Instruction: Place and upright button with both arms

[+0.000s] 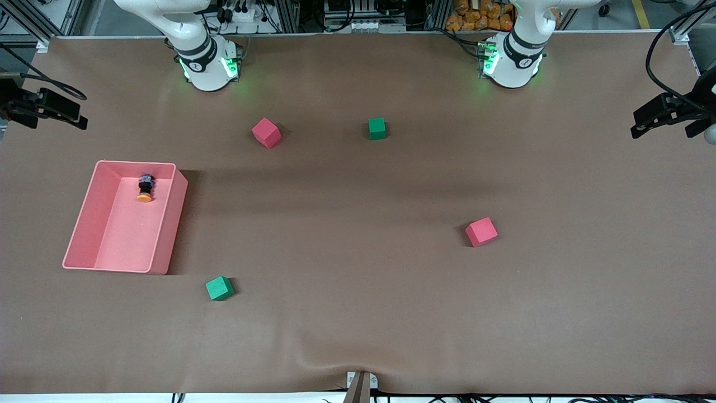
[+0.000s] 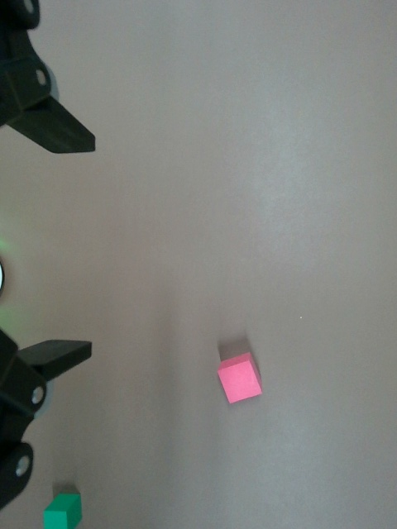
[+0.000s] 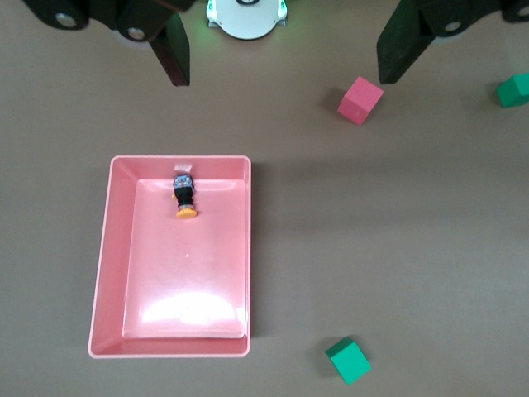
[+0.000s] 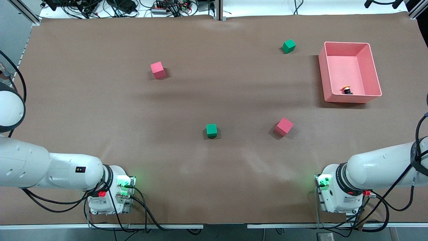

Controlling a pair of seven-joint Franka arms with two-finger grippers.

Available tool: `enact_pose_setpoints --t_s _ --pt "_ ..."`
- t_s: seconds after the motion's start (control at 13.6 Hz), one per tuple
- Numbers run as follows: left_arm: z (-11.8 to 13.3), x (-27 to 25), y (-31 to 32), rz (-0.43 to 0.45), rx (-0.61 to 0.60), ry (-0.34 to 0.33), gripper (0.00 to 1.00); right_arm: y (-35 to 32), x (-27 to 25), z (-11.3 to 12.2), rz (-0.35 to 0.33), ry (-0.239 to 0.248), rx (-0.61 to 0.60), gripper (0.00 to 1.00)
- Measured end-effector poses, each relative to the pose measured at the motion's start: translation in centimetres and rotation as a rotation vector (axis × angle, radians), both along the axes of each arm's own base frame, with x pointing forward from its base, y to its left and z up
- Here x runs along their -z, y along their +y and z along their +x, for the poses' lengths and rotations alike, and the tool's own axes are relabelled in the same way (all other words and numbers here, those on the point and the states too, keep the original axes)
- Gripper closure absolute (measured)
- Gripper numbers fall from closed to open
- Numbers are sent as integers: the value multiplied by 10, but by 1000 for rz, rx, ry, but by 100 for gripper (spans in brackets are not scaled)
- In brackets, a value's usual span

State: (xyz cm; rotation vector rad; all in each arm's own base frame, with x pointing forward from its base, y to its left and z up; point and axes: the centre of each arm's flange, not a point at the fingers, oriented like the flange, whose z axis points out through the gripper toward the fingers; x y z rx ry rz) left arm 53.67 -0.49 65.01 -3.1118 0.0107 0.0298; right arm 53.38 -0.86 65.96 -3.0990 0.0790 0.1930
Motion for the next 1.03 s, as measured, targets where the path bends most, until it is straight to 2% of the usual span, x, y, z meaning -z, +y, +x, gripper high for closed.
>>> enact_pose_setpoints --t_s 0.37,0.51,0.73,0.88,1.03 --pt "0 0 0 0 0 0 0 -3 1 1 -2 -4 5 0" --pt "0 0 0 0 0 1 0 -8 12 3 -2 21 16 0" --pt "2 3 1 -24 -6 6 0 -30 75 16 -9 111 56 0" --pt "3 6 3 -27 -10 11 0 -57 134 30 -21 133 97 0" --pt "4 7 4 -27 -13 14 0 -68 184 35 -30 145 110 0"
